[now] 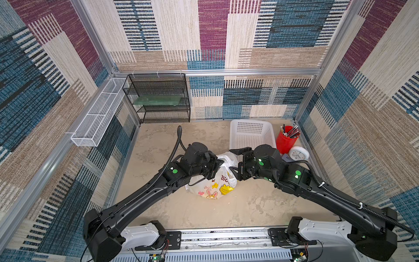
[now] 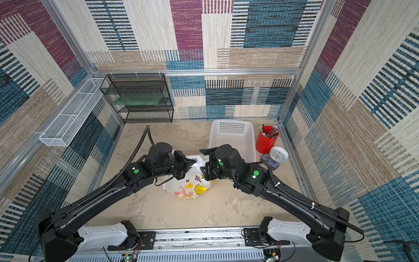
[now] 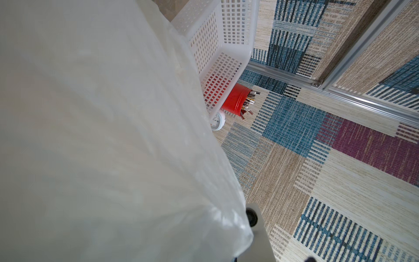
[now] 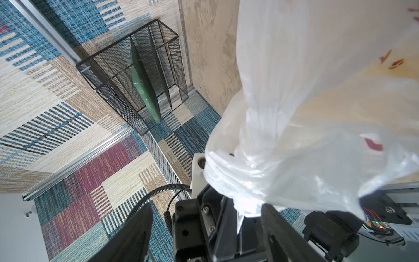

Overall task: Place the banana into a plastic bag & tie a knot
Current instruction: Cross the plastic bag at the center of the board.

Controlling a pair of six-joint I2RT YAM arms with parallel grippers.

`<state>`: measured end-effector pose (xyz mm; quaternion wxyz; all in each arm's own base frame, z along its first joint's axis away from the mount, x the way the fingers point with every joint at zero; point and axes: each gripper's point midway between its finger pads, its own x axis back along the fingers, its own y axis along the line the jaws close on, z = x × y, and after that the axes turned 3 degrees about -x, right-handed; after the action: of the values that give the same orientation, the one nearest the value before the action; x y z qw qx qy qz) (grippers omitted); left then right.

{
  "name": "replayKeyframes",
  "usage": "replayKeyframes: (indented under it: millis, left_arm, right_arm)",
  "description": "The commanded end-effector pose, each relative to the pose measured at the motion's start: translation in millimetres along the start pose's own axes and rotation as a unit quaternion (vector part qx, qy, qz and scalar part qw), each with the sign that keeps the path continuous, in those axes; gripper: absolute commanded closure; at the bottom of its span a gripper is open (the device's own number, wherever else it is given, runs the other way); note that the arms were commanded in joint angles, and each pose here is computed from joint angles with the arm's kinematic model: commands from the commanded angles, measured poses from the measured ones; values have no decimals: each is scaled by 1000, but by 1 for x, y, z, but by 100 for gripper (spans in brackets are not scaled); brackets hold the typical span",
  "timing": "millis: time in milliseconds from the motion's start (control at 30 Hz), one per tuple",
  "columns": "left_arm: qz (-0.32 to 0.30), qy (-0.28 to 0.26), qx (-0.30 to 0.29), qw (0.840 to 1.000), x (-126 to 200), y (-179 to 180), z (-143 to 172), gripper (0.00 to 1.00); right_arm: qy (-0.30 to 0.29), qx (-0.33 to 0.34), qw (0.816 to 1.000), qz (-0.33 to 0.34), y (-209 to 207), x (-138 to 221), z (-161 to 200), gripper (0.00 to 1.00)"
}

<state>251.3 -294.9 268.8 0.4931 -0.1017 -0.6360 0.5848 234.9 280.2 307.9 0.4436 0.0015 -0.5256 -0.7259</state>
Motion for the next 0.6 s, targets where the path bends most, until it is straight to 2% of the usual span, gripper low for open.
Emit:
replayKeyframes:
  millis: [0,100,400,567]
  left_arm:
    - [9,-9,-14,1000,1,-4,-3,100]
    - [9,-7,-15,1000,-1,-5,-2,100]
    - [9,-4,-18,1000,-4,-7,-1,100]
    - [11,-3,-19,1000,-3,-8,0,100]
  right_arm:
    - [10,-82,997,-1,4,-3,-3,27]
    - [7,-87,996,-4,3,1,-9,31]
    - [34,-78,996,33,-17,-22,-10,28]
    - [27,-76,996,33,-22,-28,-18,30]
